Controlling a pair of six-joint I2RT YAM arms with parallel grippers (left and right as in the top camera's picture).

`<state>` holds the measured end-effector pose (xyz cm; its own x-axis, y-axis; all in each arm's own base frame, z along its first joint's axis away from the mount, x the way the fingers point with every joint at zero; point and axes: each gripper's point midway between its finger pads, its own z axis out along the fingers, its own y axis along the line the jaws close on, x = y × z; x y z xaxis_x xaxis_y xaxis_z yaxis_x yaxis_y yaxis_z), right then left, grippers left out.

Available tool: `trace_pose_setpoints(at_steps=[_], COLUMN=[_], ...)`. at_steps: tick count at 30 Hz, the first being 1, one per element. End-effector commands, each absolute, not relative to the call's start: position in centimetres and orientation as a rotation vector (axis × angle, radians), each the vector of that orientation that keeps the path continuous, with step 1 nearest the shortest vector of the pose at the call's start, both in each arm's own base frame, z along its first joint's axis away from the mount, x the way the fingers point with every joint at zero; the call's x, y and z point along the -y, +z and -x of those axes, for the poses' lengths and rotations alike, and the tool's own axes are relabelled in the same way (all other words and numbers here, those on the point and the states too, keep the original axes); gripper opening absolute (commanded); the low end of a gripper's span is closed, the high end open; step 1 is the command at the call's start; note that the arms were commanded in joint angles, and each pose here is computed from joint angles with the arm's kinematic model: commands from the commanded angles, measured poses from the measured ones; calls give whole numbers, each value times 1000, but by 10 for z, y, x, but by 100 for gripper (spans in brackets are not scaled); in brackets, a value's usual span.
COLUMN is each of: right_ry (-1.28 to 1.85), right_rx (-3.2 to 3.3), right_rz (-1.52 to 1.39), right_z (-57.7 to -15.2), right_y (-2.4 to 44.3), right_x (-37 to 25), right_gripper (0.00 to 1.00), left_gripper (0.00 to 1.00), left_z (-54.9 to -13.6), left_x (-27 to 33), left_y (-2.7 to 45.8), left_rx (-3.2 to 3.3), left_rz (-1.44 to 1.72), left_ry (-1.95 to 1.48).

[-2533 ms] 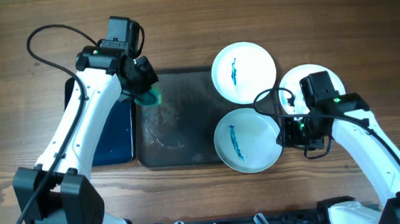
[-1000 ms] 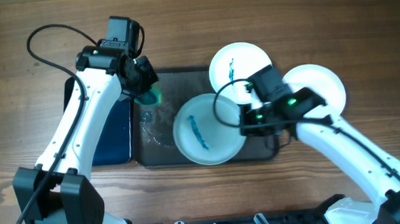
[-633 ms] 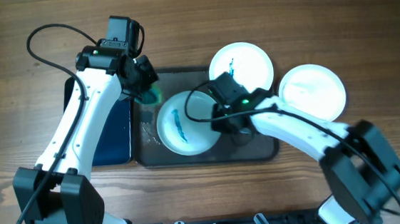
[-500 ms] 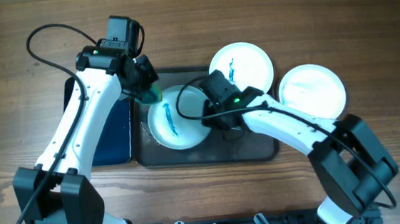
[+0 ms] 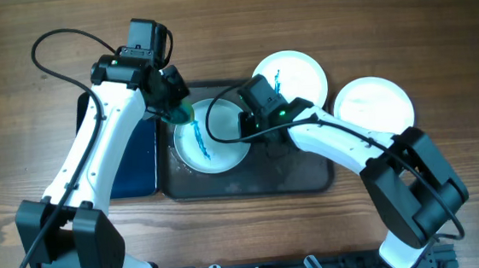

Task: Clean dirty plates on tray and stack at the side
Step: 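Hold the plate rim with the right gripper, bring sponge over it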

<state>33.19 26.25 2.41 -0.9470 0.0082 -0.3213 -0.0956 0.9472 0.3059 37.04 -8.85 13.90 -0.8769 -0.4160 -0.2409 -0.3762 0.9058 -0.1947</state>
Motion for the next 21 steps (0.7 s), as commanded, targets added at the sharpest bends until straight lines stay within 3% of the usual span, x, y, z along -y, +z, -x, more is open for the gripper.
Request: trace_pose_setpoints(at_steps=[1, 11, 14, 21], right_ry=[451, 515, 520, 501], right_rx=[-2767, -2784, -2781, -2946], right_rz=[180, 157, 151, -244], right_z=[-339, -341, -342, -315], right_y=[15, -2, -2, -14], right_x=[-269, -279, -280, -266], right_gripper=[13, 13, 4, 4], left_gripper=[4, 4, 4, 4], left_z=[-368, -359, -359, -356], left_x=[90, 88, 88, 91], left_y=[137, 114, 114, 112], left_rx=[-2791, -2825, -2825, -2841], left_rz=[602, 612, 612, 612], left_ry=[-221, -201, -201, -223])
